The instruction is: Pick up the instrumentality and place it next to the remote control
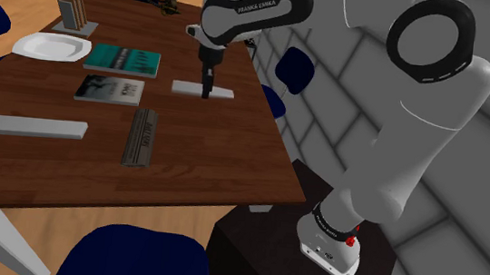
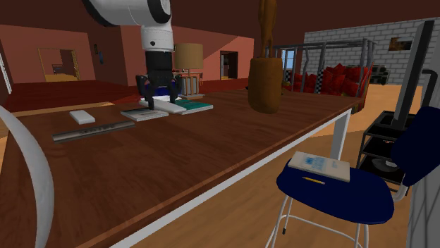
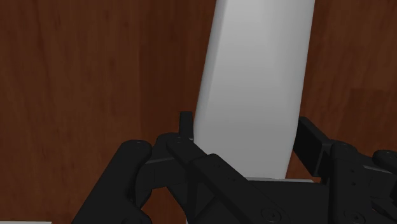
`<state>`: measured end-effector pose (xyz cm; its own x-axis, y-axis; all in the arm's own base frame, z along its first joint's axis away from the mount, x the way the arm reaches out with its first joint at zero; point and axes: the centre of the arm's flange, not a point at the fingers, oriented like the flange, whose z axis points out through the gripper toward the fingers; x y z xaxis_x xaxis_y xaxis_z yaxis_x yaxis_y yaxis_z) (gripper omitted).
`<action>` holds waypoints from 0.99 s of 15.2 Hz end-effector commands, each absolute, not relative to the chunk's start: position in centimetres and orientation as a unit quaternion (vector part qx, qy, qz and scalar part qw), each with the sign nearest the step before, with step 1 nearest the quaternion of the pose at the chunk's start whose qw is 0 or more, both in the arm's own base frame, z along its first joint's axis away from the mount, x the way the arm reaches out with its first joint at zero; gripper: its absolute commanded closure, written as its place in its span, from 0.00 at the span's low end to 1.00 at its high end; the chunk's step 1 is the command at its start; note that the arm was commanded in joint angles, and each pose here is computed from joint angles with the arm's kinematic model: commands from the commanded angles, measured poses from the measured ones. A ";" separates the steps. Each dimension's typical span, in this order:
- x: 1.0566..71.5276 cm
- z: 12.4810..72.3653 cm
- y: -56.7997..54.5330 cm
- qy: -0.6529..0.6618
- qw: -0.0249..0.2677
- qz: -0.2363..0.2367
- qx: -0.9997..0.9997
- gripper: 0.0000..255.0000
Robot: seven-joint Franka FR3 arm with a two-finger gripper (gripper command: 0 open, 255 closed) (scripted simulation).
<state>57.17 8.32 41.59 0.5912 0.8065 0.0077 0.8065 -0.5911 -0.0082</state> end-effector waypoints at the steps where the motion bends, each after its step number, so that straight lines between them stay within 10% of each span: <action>1: 56.6 41.5 10.9 -0.451 0.005 -0.002 -0.892 1.00; 15: 53.0 41.6 29.0 -0.451 0.005 -0.002 -0.892 1.00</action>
